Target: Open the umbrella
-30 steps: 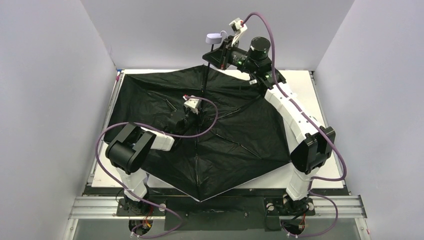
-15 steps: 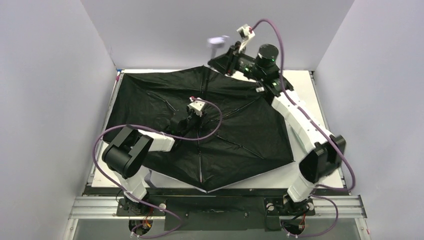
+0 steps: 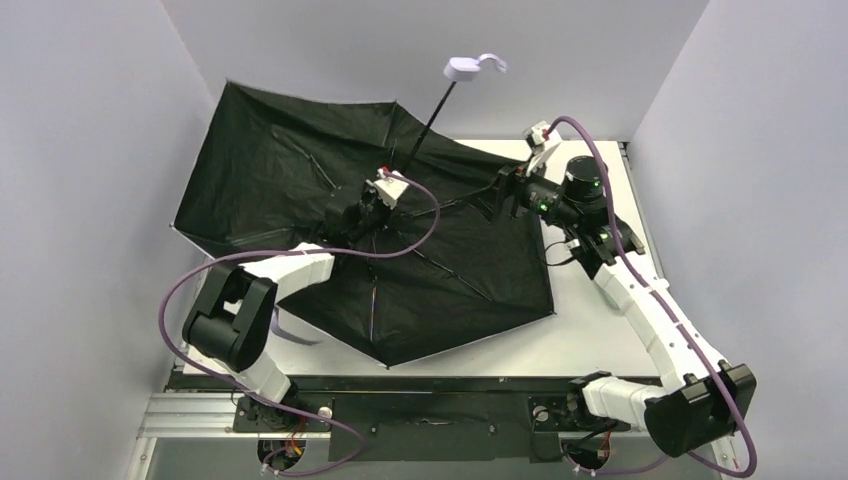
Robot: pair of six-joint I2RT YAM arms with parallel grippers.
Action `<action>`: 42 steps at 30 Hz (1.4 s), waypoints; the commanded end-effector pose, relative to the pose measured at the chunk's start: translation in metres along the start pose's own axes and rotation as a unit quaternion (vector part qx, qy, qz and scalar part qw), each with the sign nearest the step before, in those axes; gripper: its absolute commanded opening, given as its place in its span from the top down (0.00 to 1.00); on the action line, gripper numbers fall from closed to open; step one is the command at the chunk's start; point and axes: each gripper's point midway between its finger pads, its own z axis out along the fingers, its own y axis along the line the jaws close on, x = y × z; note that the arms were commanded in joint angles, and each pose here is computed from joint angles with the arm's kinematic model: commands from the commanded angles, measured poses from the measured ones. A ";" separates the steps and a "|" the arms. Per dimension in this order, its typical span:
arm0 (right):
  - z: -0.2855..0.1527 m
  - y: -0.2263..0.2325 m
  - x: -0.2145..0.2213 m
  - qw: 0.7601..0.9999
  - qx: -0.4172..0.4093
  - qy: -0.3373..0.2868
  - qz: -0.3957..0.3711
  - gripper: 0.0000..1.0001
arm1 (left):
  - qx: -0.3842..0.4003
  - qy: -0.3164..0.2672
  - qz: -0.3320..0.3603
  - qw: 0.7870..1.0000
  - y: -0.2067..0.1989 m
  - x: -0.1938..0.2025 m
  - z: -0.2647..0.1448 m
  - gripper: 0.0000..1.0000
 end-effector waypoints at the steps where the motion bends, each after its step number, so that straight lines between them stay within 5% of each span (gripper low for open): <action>1: -0.031 -0.027 -0.014 0.996 0.077 -0.023 -0.025 0.21 | -0.014 -0.126 0.133 0.983 0.027 -0.116 -0.016 1.00; 5: -0.060 -0.061 -0.026 0.981 0.185 -0.042 -0.033 0.12 | 0.000 -0.160 0.250 0.955 0.033 -0.154 -0.029 1.00; 10: -0.092 -0.073 -0.045 0.970 0.229 -0.054 -0.061 0.00 | 0.022 -0.190 0.421 0.887 0.040 -0.188 -0.047 1.00; 19: -0.109 -0.066 -0.050 0.980 0.193 0.035 -0.030 0.12 | 0.006 -0.216 0.603 0.768 0.059 -0.250 -0.067 1.00; 27: -0.103 0.014 -0.053 0.997 0.064 0.048 0.003 0.14 | -0.014 -0.202 0.696 0.689 0.077 -0.270 -0.073 1.00; 34: -0.087 0.062 -0.011 0.993 -0.007 0.116 -0.003 0.14 | -0.012 -0.198 0.746 0.636 0.082 -0.287 -0.072 1.00; 42: -0.057 0.077 0.022 0.984 -0.040 0.172 -0.013 0.14 | -0.020 -0.189 0.771 0.607 0.084 -0.301 -0.071 1.00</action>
